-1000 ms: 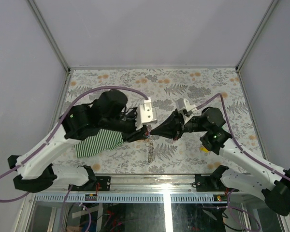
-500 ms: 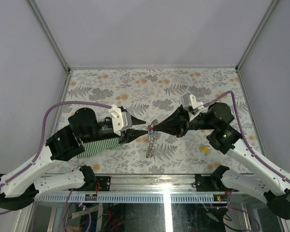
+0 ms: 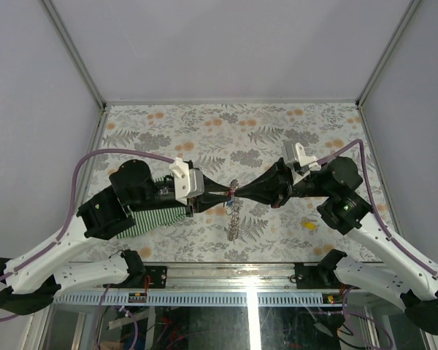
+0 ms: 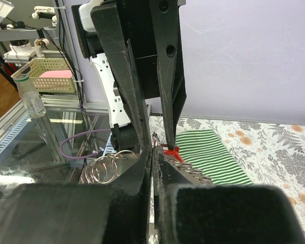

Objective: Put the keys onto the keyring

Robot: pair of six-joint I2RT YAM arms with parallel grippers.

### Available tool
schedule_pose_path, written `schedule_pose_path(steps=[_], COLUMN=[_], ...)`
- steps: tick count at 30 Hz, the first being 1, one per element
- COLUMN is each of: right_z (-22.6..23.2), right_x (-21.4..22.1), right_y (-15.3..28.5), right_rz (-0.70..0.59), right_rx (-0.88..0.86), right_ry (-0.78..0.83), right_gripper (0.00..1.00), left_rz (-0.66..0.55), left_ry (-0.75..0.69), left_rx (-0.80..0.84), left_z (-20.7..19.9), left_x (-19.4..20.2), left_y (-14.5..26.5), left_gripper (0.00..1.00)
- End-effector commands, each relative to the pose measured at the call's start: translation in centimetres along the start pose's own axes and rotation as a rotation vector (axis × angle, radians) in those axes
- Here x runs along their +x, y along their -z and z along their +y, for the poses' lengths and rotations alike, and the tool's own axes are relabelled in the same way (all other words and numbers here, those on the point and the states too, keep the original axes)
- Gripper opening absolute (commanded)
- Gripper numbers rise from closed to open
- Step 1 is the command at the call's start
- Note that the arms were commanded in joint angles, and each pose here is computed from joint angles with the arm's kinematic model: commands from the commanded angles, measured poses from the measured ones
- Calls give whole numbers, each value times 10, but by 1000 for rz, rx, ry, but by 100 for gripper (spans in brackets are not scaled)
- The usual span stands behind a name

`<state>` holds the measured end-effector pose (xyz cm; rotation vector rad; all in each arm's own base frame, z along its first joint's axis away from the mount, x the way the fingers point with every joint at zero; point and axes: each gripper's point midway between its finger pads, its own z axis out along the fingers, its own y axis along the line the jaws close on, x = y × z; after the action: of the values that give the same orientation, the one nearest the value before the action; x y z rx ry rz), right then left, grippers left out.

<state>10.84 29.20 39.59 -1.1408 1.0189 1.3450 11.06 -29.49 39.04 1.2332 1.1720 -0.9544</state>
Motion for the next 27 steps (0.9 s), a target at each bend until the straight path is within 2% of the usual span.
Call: schedule_pose_path(steps=[1, 6, 12, 21, 27], right_z=[12, 12, 13, 13, 14], right_x=[-47, -48, -48, -50, -59], right_y=[3, 4, 4, 5, 5], right_rz=[-97, -100, -101, -107, -146], right_rx=[1, 4, 6, 11, 20], right_ry=[123, 126, 124, 123, 118], right_gripper=[0, 0, 0, 0, 0], left_rz=[-61, -65, -71, -74, -77], left_ry=[-49, -49, -53, -52, -52], left_rx=[6, 1, 1, -1, -13], left_z=[-1, -1, -1, -2, 1], left_x=[-25, -26, -29, -30, -31], left_y=[6, 9, 10, 11, 11], left_gripper=[24, 24, 19, 0, 0])
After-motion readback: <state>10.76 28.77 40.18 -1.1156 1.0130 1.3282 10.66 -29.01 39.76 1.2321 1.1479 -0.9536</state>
